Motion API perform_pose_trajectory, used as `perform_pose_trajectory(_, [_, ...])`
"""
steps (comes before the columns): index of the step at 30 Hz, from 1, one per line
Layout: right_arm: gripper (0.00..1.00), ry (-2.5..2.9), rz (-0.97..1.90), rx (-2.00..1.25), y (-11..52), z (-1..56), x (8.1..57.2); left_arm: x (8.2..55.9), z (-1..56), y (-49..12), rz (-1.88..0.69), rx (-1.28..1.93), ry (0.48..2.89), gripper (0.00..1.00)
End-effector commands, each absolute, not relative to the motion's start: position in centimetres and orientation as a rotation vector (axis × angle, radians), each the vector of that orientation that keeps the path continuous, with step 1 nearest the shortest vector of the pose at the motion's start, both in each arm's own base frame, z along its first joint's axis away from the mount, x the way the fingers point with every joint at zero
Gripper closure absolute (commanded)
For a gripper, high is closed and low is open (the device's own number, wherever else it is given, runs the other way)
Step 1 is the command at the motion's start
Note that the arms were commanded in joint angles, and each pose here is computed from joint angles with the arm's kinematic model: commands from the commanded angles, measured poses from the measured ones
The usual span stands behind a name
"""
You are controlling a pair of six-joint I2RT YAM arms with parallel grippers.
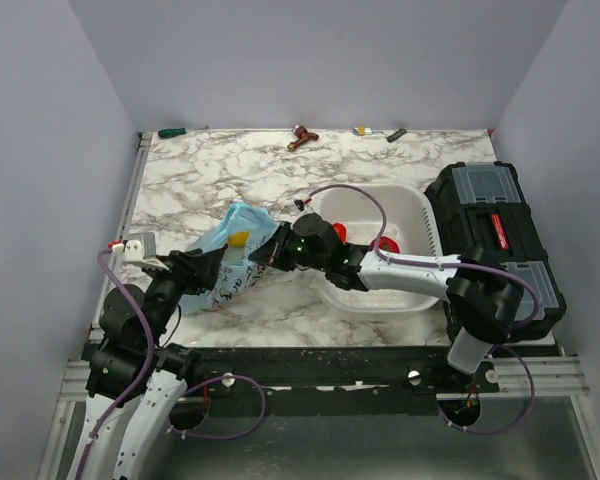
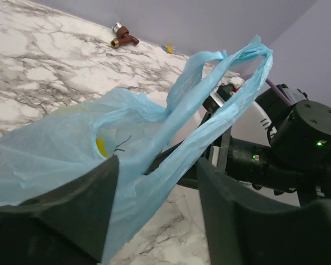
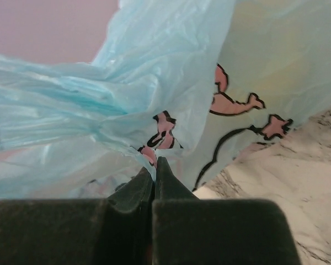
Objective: Take the fake fruits out of the plastic bag
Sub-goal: Adjust the plastic bag at the center of the board.
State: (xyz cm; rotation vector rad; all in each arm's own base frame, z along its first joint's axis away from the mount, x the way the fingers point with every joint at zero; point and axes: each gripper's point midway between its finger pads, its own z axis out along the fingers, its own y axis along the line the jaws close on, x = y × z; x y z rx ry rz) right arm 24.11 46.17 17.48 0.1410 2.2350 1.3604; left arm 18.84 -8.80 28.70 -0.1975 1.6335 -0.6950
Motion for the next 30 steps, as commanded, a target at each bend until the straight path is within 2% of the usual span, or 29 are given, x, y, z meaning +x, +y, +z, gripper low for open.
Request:
perform_pose_trajectory(1, [0.99,2.152,1.379,0.006,45.7,17.8,23.2,17.1,30.8,-9.6,-0.723,-0.066,1.609,0.31])
perform_pose_trajectory(4, [0.99,2.133,1.304,-0.045,44.6,17.8,23.3,16.7,33.8,-9.5,-0.697,-0.008,1.571,0.20])
perform_pose_trajectory(9, [0.99,2.107,1.304,-0.123,44.2,18.1,22.7,18.1,37.4,-8.2,-0.571,-0.002,1.547,0.12])
perform_pose_trajectory(13, [0.99,2.076,1.321,-0.117,43.8,18.7,22.6,21.2,36.8,-7.0,-0.421,-0.045,1.640,0.01])
perform_pose_trajectory(17, [0.99,2.074,1.309,-0.141,43.9,19.1,22.6,25.0,33.6,-5.4,-0.290,-0.188,1.828,0.01])
perform_pose_trajectory(21, [0.99,2.055,1.336,-0.158,43.9,19.8,22.3,27.6,32.2,-6.4,-0.433,-0.221,1.896,0.01])
perform_pose_trajectory(25, [0.99,2.057,1.311,-0.154,43.5,20.1,22.4,29.3,29.8,-6.2,-0.429,-0.268,1.965,0.01])
perform_pose_trajectory(30, [0.99,2.032,1.329,-0.170,43.4,20.8,22.2,28.9,25.1,-8.9,-0.563,-0.136,2.064,0.04])
